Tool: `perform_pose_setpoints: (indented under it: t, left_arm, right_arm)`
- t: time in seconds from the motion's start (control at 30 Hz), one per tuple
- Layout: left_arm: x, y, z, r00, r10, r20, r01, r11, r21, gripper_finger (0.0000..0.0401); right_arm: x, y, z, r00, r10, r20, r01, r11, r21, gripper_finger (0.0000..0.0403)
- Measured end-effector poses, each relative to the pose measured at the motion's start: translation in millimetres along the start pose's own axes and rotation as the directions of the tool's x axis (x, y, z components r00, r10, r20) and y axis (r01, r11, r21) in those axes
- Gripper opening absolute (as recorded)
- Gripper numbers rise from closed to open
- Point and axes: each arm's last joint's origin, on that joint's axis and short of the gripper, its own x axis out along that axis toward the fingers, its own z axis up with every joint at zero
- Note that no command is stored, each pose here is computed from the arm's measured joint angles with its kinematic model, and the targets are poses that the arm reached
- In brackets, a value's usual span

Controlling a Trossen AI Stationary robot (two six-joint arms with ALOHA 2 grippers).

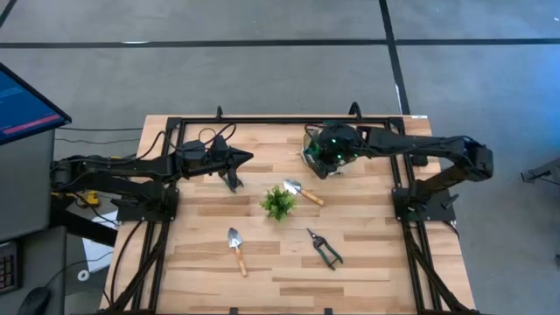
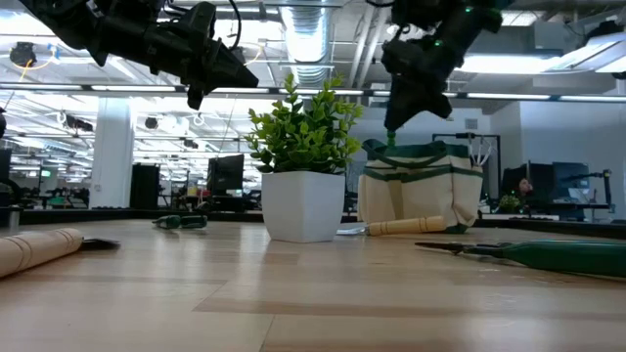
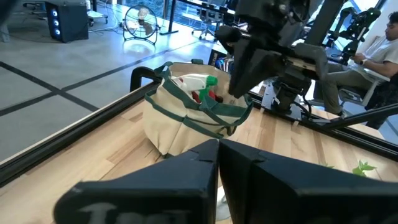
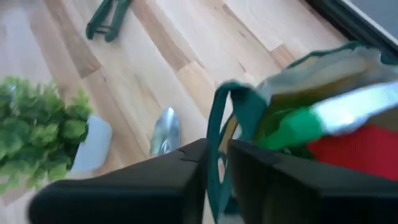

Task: Pick & Place Garden tools in Gardening bag
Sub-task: Move the brown gardening bag to the top right of the table

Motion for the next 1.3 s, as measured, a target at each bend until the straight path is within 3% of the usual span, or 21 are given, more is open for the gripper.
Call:
perform_pose_setpoints:
  t: [0.2,0.4,0.53,0.77,0.97,1.1,1.3]
  left_arm:
    - [0,0,0,1.000,0.000,0.000,0.000,1.000,0.000,0.0002]
    - [0,0,0,1.000,0.000,0.000,0.000,1.000,0.000,0.0002]
    - [0,0,0,1.000,0.000,0.000,0.000,1.000,0.000,0.0002]
    - [0,0,0,1.000,0.000,0.000,0.000,1.000,0.000,0.0002]
    - [0,0,0,1.000,0.000,0.000,0.000,1.000,0.000,0.0002]
    - [0,0,0,1.000,0.000,0.000,0.000,1.000,0.000,0.0002]
    - [0,0,0,1.000,0.000,0.000,0.000,1.000,0.000,0.0002]
  right_arm:
    - [22,-3,6,0.998,-0.021,-0.054,0.022,1.000,0.014,0.0108]
    - [44,-5,2,0.993,-0.042,-0.112,0.044,0.999,0.015,0.0124]
    - [44,-4,2,0.994,-0.042,-0.104,0.043,0.999,0.009,0.0104]
    - [28,9,0,0.997,-0.007,-0.078,0.000,0.996,-0.094,0.0008]
    - [22,14,-11,0.986,-0.017,-0.167,-0.005,0.992,-0.127,0.0003]
    - [22,16,-10,0.988,-0.017,-0.153,-0.003,0.991,-0.131,0.0017]
    - [9,12,9,0.993,-0.020,-0.113,0.024,0.999,0.031,0.0042]
